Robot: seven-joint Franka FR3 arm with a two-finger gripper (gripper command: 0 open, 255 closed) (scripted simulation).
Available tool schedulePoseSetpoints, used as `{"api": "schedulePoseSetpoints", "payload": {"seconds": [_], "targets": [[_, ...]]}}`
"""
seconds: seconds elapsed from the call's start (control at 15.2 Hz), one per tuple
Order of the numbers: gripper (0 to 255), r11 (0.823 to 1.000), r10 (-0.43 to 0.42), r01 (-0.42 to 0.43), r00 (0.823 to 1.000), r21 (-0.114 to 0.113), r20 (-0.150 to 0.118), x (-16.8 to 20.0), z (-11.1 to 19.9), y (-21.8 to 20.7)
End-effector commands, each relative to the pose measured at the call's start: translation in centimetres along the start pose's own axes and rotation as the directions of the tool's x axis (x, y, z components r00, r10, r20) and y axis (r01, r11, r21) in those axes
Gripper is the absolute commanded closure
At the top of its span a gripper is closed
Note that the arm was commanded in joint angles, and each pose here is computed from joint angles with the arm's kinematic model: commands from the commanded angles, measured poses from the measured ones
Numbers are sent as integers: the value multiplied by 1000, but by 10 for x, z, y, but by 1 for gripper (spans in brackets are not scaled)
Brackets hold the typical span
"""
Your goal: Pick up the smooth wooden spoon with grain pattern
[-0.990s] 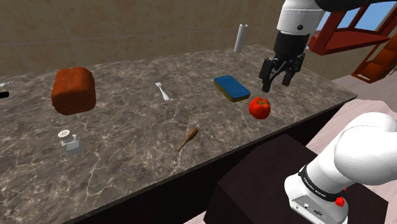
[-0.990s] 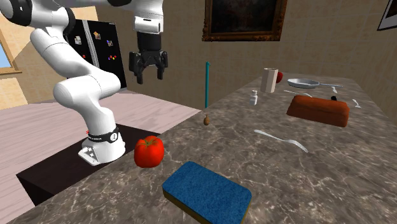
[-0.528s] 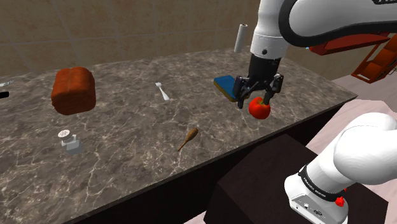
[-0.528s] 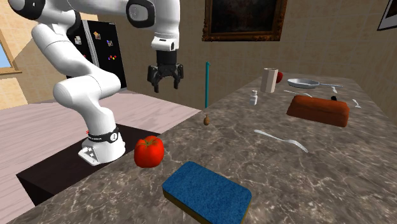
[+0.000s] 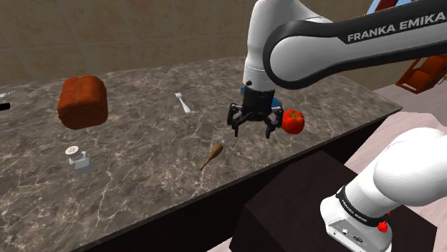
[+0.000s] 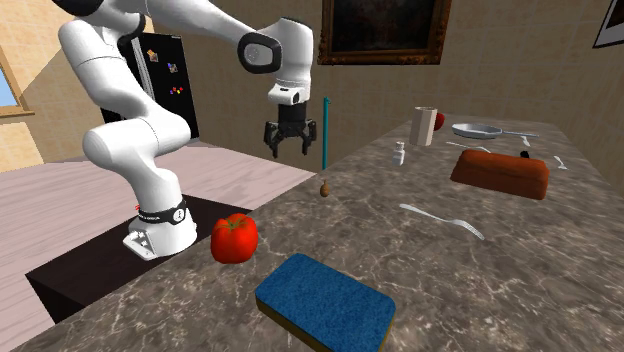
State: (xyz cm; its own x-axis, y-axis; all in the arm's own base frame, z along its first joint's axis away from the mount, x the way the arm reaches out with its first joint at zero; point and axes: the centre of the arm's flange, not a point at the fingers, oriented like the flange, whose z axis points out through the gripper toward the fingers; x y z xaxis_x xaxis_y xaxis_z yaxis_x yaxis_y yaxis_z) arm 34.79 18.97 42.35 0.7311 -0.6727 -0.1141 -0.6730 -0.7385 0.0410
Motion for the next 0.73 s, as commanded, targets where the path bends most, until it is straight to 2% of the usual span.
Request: {"api": "schedulePoseSetpoints", "payload": {"seconds": [0.0,0.26,0.53,0.59,0.66], "targets": [[0,997,76,-76,997,6,0,1,16,-19],[0,977,214,-214,977,15,-1,7,44,-62],[0,937,348,-348,937,24,0,19,72,-104],[0,928,371,-371,929,25,1,22,77,-111],[0,928,371,-371,929,25,1,22,82,-111]]}}
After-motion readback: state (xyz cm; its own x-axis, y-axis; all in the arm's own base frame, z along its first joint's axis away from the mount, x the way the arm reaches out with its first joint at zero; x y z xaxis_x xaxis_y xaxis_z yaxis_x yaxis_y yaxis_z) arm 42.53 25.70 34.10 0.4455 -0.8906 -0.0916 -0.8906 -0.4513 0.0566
